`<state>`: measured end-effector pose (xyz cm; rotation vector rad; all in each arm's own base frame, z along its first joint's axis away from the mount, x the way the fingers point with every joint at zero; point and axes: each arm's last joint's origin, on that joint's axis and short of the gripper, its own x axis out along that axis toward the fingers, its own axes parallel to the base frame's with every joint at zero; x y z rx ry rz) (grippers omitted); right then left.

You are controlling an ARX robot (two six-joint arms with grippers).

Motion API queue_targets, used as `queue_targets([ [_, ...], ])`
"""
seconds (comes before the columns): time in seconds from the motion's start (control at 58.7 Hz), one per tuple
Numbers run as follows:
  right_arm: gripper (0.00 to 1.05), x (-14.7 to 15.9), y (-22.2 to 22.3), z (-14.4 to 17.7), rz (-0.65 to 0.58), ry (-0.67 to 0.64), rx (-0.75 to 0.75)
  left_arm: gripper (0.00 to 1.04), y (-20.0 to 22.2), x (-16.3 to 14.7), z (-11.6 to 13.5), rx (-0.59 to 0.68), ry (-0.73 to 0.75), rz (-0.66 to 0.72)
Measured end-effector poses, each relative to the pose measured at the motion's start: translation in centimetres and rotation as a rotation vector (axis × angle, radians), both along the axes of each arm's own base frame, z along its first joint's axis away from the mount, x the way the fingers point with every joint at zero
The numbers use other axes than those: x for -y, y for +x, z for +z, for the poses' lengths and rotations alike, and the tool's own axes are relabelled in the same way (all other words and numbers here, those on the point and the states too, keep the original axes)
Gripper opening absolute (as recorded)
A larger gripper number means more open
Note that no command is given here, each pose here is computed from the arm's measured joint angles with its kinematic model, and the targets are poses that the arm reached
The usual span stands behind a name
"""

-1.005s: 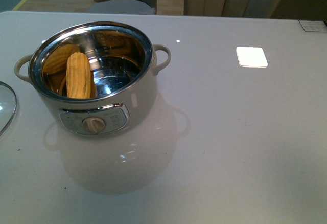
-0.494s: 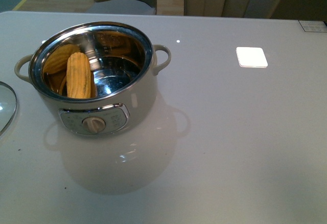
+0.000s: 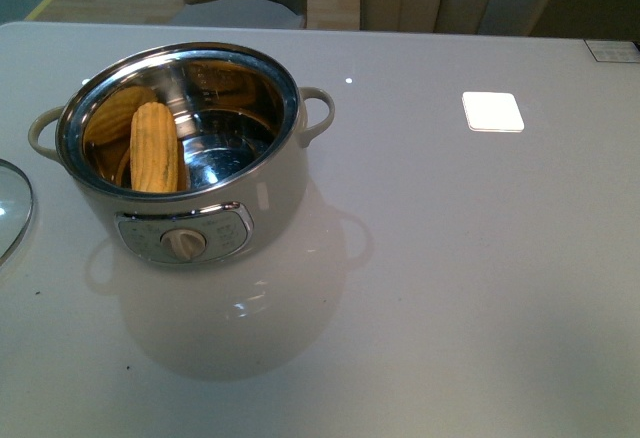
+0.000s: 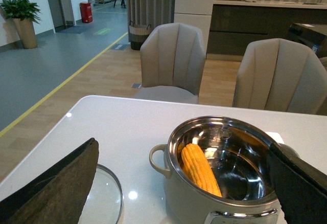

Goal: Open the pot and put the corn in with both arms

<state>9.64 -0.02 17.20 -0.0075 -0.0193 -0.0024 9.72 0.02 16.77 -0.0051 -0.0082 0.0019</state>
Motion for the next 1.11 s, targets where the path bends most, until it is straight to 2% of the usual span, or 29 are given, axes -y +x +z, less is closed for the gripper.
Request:
queue_targets([
  [0.102, 0.75, 0.00, 0.00, 0.00, 0.000, 0.000, 0.000, 0.98, 0.00, 0.00, 0.00, 0.000, 0.000, 0.000],
  [0.17, 0.92, 0.00, 0.00, 0.00, 0.000, 0.000, 0.000, 0.98, 0.00, 0.00, 0.00, 0.000, 0.000, 0.000],
  [0.221, 0.97, 0.00, 0.00, 0.00, 0.000, 0.001, 0.000, 0.98, 0.00, 0.00, 0.00, 0.000, 0.000, 0.000],
  [1.107, 0.96, 0.00, 0.00, 0.00, 0.000, 0.001, 0.000, 0.98, 0.00, 0.00, 0.00, 0.000, 0.000, 0.000],
])
